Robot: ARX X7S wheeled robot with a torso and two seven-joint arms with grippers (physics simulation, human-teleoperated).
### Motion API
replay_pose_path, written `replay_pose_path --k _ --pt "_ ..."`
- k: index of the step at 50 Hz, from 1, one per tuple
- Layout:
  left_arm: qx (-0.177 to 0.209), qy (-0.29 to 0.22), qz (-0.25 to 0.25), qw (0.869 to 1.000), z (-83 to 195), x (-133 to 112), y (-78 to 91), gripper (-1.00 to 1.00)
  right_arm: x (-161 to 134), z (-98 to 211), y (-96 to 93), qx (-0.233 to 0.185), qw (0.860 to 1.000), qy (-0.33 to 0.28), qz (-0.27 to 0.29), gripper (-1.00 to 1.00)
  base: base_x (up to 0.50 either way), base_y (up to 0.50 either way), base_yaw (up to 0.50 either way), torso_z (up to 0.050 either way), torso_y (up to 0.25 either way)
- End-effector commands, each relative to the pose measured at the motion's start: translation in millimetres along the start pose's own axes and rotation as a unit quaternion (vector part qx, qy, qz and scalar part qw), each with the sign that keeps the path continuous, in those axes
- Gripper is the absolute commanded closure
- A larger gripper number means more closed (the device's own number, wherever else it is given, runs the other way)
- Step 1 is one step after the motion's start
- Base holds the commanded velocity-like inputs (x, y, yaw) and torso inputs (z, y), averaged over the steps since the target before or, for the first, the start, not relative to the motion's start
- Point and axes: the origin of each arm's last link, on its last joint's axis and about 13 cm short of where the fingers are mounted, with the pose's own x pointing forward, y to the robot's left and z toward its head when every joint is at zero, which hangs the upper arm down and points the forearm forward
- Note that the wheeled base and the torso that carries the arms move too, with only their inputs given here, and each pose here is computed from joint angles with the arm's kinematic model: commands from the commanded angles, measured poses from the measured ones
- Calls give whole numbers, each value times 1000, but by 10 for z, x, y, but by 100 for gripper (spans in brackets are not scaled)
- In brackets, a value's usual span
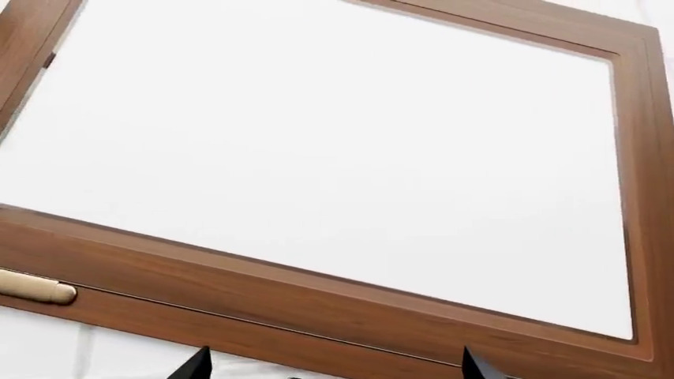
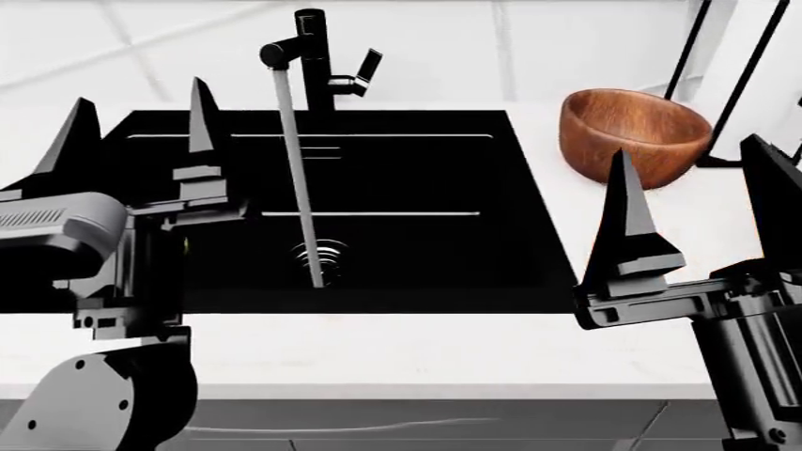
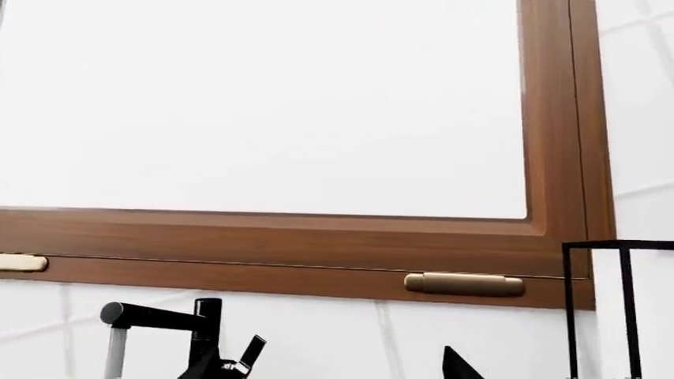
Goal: Pick the pomegranates and oranges from the sink and place them in one bowl. Place the brussel sprout in the other bowl. Then turn off the sink faucet.
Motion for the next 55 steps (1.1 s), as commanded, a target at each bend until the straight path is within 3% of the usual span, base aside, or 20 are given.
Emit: replay_pose_path --k 1,26,45,55 --pt "-3 -1 3 1000 0 15 9 -100 1 3 -1 1 1000 -2 1 -100 0 500 0 0 0" --pt "4 -5 6 1000 7 11 13 -100 -5 2 7 6 1000 -7 6 -100 0 500 0 0 0" --pt "7 9 25 1000 22 40 25 -100 -16 7 -17 25 1000 -11 3 -100 0 0 0 0 0" --pt "4 -8 23 1000 45 34 46 -100 1 19 -25 24 1000 -3 -2 -100 0 0 0 0 0"
